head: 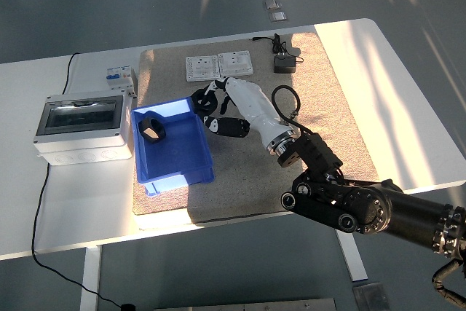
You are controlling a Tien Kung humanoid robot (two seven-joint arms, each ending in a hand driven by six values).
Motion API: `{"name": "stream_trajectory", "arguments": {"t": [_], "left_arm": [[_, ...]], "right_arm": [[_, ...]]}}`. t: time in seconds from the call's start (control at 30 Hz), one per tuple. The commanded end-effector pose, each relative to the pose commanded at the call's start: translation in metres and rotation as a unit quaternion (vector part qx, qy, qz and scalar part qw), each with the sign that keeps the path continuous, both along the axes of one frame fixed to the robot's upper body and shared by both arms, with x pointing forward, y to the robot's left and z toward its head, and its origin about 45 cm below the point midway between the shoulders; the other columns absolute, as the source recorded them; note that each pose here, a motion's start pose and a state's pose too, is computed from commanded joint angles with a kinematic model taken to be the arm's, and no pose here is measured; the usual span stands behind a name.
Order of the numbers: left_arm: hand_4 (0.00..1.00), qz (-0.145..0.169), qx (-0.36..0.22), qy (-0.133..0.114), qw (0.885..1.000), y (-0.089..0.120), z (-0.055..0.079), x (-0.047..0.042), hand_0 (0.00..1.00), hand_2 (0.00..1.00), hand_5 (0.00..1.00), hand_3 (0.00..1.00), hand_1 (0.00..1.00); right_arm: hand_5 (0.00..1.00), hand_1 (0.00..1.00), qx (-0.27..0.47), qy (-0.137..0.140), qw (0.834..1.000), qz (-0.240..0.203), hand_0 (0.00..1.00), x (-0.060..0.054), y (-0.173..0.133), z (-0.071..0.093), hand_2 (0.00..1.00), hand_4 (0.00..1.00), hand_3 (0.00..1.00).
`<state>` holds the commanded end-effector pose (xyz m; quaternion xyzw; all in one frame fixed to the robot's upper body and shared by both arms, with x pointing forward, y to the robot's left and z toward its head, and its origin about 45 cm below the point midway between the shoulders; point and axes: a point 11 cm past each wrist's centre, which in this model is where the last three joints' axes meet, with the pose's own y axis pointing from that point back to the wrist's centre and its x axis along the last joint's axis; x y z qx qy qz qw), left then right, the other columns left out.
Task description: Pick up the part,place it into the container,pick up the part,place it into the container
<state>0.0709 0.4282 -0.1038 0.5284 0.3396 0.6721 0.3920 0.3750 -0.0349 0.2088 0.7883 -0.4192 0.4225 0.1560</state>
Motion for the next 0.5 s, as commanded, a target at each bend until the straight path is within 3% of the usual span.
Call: {"name": "stream_trajectory", "arguments": {"t": [0.2, 0.23, 0.4, 0.43, 0.5], "left_arm": [[0.741, 0.002, 0.001, -0.002, 1.0, 0.001, 0.001, 0.0017, 0.675, 0.739, 0.81, 0.724, 0.66], [0.741, 0.002, 0.001, -0.003, 1.0, 0.001, 0.001, 0.0019, 0.675, 0.739, 0.811, 0.724, 0.66], [0.741, 0.002, 0.001, -0.003, 1.0, 0.001, 0.001, 0.002, 0.675, 0.739, 0.811, 0.724, 0.66], [0.741, 0.002, 0.001, -0.003, 1.0, 0.001, 0.001, 0.0019, 0.675, 0.738, 0.812, 0.723, 0.66], [0.741, 0.002, 0.001, -0.002, 1.0, 0.001, 0.001, 0.0018, 0.675, 0.738, 0.812, 0.723, 0.66]], "right_arm": [[0.002, 0.317, -0.076, 0.002, 0.996, 0.039, 0.686, -0.005, 0.014, -0.007, 0.377, 0.42, 0.444], [0.002, 0.395, -0.091, 0.003, 0.995, 0.042, 0.728, -0.005, 0.015, -0.009, 0.48, 0.425, 0.573], [0.002, 0.395, -0.159, 0.008, 0.986, 0.059, 0.728, -0.006, 0.016, -0.02, 0.48, 0.425, 0.573], [0.002, 0.841, -0.17, 0.01, 0.983, 0.061, 0.932, -0.006, 0.016, -0.022, 0.846, 0.472, 0.886], [0.002, 0.841, -0.19, 0.015, 0.979, 0.065, 0.932, -0.007, 0.016, -0.026, 0.846, 0.472, 0.886]]}}
